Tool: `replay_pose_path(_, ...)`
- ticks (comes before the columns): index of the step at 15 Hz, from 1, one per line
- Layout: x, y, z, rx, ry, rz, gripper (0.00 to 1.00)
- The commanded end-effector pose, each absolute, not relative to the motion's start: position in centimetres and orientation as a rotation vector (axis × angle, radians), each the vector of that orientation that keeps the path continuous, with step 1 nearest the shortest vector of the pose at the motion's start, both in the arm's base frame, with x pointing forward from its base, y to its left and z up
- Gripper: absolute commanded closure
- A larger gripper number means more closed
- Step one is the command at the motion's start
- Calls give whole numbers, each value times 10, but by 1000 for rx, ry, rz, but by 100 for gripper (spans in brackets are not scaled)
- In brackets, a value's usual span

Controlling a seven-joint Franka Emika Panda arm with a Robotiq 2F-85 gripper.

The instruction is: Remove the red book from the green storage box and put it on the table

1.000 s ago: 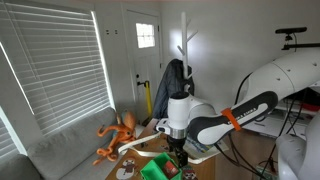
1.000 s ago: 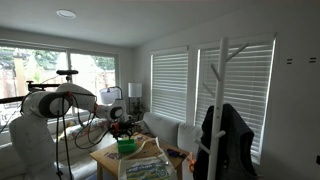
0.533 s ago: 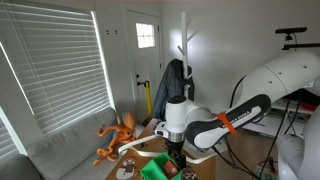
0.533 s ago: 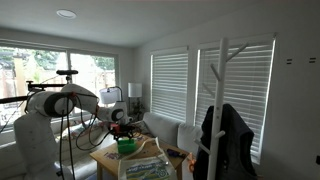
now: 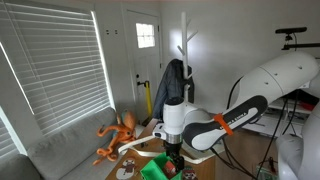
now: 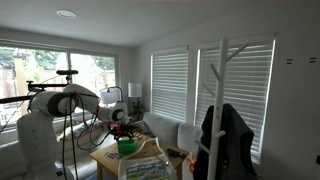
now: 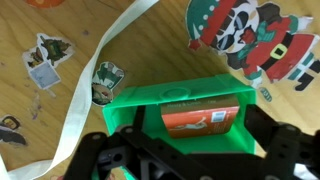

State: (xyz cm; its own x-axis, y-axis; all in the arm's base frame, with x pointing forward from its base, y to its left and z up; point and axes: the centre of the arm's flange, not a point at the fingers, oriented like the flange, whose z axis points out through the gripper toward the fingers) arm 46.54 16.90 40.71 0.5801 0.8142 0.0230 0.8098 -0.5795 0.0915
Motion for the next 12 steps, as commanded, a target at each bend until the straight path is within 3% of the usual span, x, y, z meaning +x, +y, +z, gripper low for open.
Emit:
replay_pose_path(1,476,172,405,2712,1458,103,0)
replay_pose_path(12,483,178,395,2680,1534,63,0)
